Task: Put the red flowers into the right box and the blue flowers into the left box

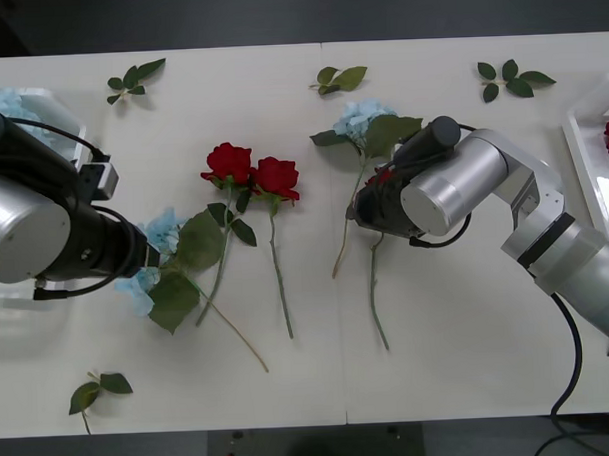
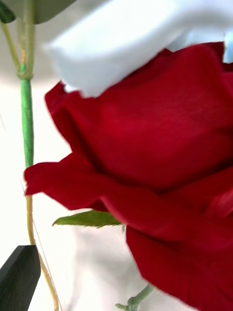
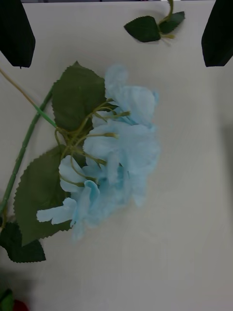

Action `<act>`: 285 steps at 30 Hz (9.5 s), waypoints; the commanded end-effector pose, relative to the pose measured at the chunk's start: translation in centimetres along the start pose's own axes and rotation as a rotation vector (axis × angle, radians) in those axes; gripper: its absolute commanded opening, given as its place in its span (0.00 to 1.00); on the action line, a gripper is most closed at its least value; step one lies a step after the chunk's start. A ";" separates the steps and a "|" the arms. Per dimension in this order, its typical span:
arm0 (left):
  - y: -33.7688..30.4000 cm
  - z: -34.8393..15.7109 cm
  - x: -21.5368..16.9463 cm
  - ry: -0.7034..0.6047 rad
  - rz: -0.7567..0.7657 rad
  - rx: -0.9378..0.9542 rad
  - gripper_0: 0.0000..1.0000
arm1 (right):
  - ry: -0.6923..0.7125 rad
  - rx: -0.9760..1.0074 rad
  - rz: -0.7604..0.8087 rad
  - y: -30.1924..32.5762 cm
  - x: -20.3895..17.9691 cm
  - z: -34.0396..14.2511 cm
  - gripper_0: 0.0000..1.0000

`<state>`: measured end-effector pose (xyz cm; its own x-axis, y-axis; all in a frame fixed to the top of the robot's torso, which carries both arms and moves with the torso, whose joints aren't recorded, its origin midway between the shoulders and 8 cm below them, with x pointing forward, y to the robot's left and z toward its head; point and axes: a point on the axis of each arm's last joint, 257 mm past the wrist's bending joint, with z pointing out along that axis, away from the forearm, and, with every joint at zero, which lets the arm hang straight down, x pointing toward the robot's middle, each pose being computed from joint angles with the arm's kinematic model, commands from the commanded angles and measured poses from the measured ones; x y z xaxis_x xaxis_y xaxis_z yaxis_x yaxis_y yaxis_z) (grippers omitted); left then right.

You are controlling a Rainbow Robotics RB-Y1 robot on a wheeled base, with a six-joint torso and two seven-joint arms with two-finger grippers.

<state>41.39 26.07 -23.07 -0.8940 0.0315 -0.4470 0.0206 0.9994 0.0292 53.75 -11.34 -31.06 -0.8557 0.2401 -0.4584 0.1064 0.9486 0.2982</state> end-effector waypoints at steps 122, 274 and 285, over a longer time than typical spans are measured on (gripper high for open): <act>6.5 -5.6 -5.8 -0.251 0.046 -0.111 0.00 | -0.253 0.834 -0.583 -45.3 -25.1 -22.5 0.00; -12.5 10.8 -9.7 -0.118 0.034 0.099 0.89 | -0.201 -0.077 -0.244 -0.6 -15.3 -4.0 0.00; -12.6 12.8 -10.2 -0.143 0.067 0.069 0.58 | -0.211 -0.450 -0.201 1.6 -17.9 -12.2 0.00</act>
<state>54.31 14.15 -32.74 -0.8458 0.1013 -0.5237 0.1125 0.9936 0.0105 62.52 -16.68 -16.69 -0.7680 0.2045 -0.6070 -0.2038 0.8204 0.5342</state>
